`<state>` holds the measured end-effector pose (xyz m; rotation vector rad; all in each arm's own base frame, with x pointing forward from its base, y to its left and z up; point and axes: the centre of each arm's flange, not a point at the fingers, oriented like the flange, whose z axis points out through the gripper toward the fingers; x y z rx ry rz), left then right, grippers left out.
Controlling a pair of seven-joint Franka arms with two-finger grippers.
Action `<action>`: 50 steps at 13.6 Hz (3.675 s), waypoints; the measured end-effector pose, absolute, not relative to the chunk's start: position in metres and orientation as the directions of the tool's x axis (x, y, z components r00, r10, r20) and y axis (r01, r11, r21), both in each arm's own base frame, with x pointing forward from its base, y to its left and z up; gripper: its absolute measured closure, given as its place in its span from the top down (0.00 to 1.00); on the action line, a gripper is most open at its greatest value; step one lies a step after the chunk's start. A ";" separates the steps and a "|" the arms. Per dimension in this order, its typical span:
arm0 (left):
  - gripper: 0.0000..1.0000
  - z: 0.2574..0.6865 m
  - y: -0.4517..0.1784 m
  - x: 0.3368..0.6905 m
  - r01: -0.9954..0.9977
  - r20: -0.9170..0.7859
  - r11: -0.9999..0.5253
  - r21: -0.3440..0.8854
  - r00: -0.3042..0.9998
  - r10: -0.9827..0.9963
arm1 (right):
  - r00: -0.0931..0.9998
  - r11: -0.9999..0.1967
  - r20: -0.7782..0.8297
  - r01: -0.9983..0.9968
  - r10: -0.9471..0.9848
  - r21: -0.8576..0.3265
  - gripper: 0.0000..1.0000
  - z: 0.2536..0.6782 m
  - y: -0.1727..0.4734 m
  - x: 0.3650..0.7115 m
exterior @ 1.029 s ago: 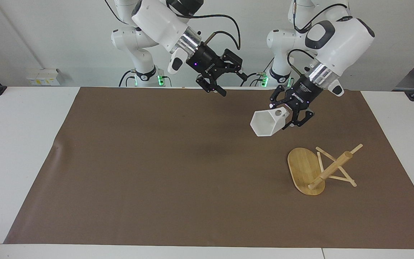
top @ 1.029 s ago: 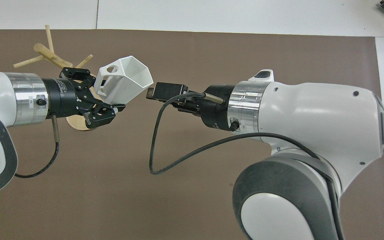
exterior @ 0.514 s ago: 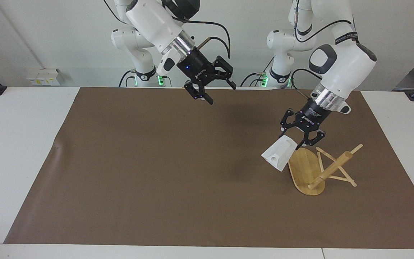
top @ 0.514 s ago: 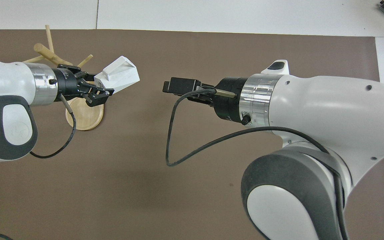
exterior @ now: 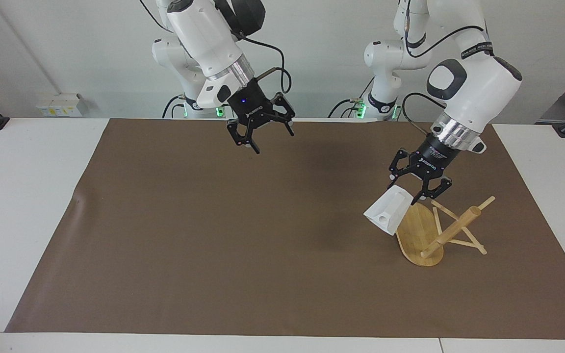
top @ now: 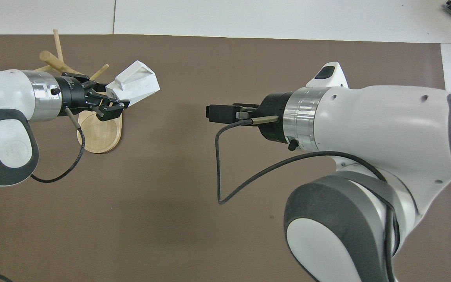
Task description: Hang cup on rack
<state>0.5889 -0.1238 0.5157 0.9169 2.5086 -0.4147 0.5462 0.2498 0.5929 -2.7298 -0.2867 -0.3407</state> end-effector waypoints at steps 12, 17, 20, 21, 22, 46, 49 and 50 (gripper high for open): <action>0.68 0.513 -0.056 0.532 0.542 -0.536 0.840 -0.032 -0.718 0.443 | 0.957 -0.963 0.109 0.269 0.270 0.022 1.00 0.572 0.111 0.568; 0.68 0.515 -0.051 0.533 0.512 -0.546 0.858 -0.037 -0.730 0.411 | 0.980 -0.983 0.083 0.178 0.180 0.032 1.00 0.571 0.055 0.572; 0.68 0.516 -0.042 0.534 0.482 -0.548 0.875 -0.046 -0.745 0.381 | 0.988 -0.990 0.065 0.139 0.141 0.031 1.00 0.570 0.033 0.572; 0.68 0.516 -0.041 0.534 0.471 -0.548 0.881 -0.052 -0.750 0.369 | 0.991 -0.992 0.056 0.121 0.122 0.029 1.00 0.569 0.029 0.571; 0.68 0.515 -0.041 0.534 0.462 -0.549 0.885 -0.057 -0.755 0.359 | 0.995 -0.996 0.048 0.090 0.091 0.028 1.00 0.568 0.024 0.570; 0.67 0.495 -0.031 0.545 0.359 -0.546 0.929 -0.095 -0.799 0.253 | 1.000 -1.000 -0.008 -0.003 -0.003 0.026 1.00 0.609 -0.019 0.559; 0.67 0.495 -0.031 0.545 0.359 -0.546 0.929 -0.095 -0.799 0.253 | 1.000 -1.000 -0.006 -0.008 -0.008 0.026 1.00 0.610 -0.023 0.559; 0.67 0.495 -0.031 0.545 0.359 -0.546 0.929 -0.095 -0.799 0.253 | 1.000 -1.000 -0.005 -0.011 -0.011 0.026 1.00 0.611 -0.024 0.559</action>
